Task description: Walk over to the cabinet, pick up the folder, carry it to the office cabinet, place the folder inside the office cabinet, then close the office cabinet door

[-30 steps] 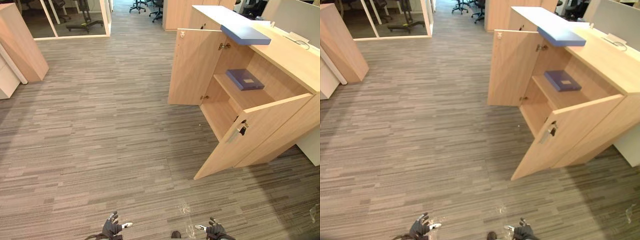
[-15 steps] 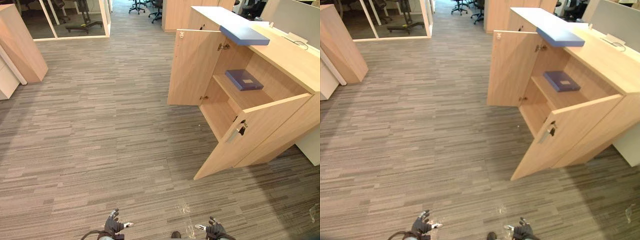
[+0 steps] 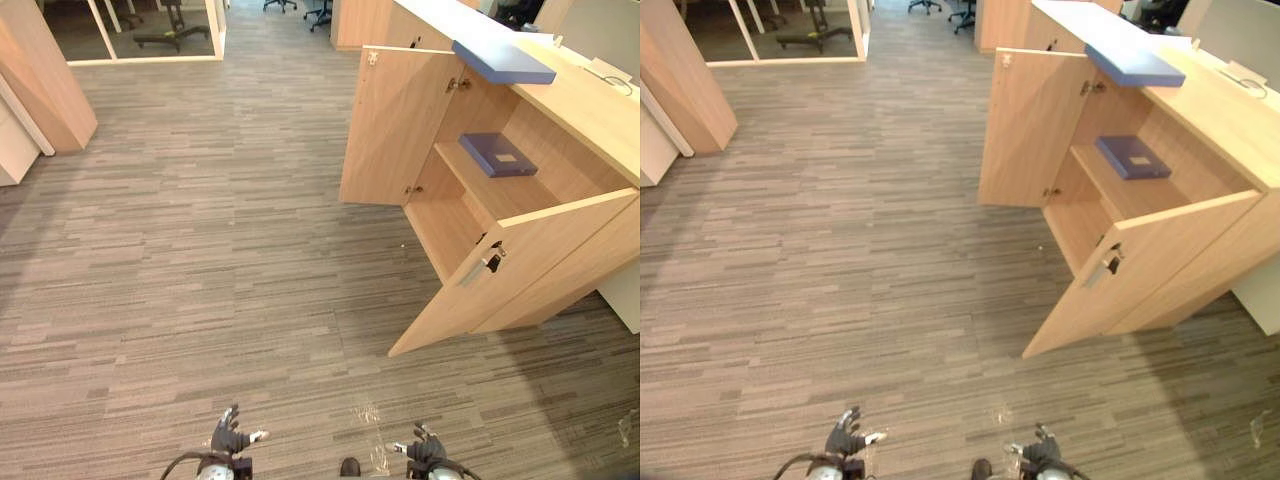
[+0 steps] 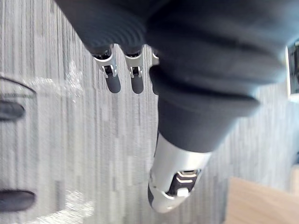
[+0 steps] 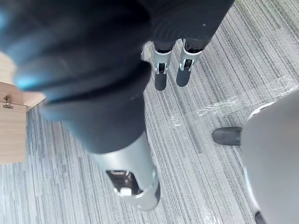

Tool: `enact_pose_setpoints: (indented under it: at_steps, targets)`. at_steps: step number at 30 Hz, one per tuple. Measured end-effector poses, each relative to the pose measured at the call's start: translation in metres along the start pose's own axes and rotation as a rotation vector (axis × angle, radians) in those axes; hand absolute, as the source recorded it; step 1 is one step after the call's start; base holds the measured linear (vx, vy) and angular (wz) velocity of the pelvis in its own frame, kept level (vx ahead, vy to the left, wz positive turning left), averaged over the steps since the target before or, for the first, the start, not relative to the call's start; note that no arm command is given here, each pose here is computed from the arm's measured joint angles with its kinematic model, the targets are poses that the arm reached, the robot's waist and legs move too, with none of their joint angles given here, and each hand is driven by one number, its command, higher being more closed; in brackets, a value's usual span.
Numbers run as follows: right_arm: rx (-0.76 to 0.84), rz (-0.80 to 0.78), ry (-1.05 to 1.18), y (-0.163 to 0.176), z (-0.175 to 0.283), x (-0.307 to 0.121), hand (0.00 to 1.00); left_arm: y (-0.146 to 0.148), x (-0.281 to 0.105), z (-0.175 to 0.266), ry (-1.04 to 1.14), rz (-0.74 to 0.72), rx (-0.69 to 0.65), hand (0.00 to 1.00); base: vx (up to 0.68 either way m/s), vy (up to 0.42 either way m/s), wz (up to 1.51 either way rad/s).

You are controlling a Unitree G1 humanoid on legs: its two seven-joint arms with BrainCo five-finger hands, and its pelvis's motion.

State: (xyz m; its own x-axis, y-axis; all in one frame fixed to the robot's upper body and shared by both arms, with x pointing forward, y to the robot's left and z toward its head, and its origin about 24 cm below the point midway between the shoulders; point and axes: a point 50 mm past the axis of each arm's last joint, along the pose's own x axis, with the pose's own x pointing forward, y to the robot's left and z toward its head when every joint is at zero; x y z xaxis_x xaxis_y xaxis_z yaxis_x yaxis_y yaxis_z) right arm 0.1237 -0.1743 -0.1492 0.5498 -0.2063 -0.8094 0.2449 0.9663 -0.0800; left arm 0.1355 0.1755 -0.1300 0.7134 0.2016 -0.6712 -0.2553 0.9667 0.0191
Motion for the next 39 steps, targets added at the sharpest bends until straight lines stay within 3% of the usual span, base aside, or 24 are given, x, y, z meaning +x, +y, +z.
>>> enact_pose_setpoints:
  at_steps: [3, 23, 30, 39]
  targets:
    - [0.024, 0.027, -0.062, 0.012, 0.014, 0.0, 0.0, -0.012, 0.004, 0.019, -0.08, -0.019, -0.1, 0.0, 0.04, 0.032, -0.02]
    - [0.014, 0.092, -0.092, 0.032, 0.015, -0.005, 0.0, -0.003, -0.001, 0.015, -0.078, 0.034, -0.186, 0.0, -0.01, 0.004, -0.01]
    - [-0.024, 0.044, -0.08, 0.007, 0.017, -0.001, 0.0, -0.008, 0.0, 0.008, -0.03, -0.019, -0.203, 0.0, -0.01, 0.029, -0.18]
    - [0.039, -0.066, 0.011, -0.024, -0.002, -0.001, 0.0, -0.015, -0.002, -0.014, 0.091, -0.079, -0.121, 0.0, 0.3, 0.27, -0.25]
